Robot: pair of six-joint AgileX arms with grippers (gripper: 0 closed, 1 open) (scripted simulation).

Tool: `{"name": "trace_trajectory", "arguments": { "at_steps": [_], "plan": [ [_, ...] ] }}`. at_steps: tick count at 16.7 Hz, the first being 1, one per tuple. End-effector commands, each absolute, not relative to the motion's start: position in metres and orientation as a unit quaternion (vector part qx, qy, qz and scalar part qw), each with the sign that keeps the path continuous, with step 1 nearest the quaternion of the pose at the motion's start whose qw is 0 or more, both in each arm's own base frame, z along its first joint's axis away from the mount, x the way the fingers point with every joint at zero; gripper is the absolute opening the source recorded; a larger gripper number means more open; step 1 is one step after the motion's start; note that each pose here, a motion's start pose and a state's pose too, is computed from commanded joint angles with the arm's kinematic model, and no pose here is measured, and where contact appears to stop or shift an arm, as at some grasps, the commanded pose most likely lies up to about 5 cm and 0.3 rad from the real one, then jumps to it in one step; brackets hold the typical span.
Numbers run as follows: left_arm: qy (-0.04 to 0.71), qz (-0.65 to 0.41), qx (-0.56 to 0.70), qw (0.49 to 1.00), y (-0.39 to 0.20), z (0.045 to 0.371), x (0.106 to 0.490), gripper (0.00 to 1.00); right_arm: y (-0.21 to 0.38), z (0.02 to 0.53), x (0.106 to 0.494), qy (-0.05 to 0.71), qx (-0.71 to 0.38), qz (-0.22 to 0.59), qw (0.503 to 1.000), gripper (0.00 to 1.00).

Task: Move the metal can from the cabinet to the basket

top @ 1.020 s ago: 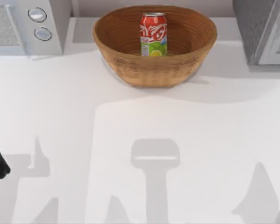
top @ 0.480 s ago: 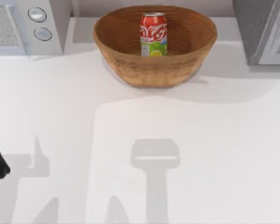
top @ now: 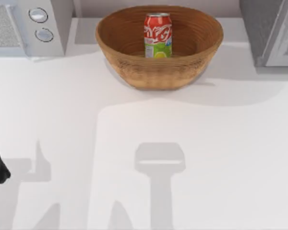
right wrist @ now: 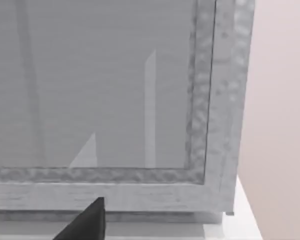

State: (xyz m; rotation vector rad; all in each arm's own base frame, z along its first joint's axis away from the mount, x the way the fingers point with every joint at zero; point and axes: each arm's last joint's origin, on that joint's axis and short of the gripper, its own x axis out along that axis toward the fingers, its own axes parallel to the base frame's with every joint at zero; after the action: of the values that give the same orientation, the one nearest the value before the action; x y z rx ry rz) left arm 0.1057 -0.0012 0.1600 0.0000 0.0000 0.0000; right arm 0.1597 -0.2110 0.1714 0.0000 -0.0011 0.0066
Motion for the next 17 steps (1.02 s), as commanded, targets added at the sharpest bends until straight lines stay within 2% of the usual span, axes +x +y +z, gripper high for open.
{"name": "trace_trajectory", "arguments": {
  "at_steps": [4,9,13,17],
  "plan": [
    [0.000,0.000,0.000,1.000,-0.001,0.160,0.106,1.00,-0.244,0.212,0.175,0.000,0.000,0.004,1.000,1.00],
    [0.000,0.000,0.000,1.000,-0.001,0.160,0.106,1.00,-0.274,0.306,0.189,0.005,0.008,0.002,1.000,1.00],
    [0.000,0.000,0.000,1.000,-0.001,0.160,0.106,1.00,-0.266,0.395,0.185,0.010,0.017,0.001,1.000,1.00],
    [0.000,0.000,0.000,1.000,-0.001,0.160,0.106,1.00,-0.232,0.469,0.169,0.008,0.015,0.001,1.000,1.00]
  ]
}}
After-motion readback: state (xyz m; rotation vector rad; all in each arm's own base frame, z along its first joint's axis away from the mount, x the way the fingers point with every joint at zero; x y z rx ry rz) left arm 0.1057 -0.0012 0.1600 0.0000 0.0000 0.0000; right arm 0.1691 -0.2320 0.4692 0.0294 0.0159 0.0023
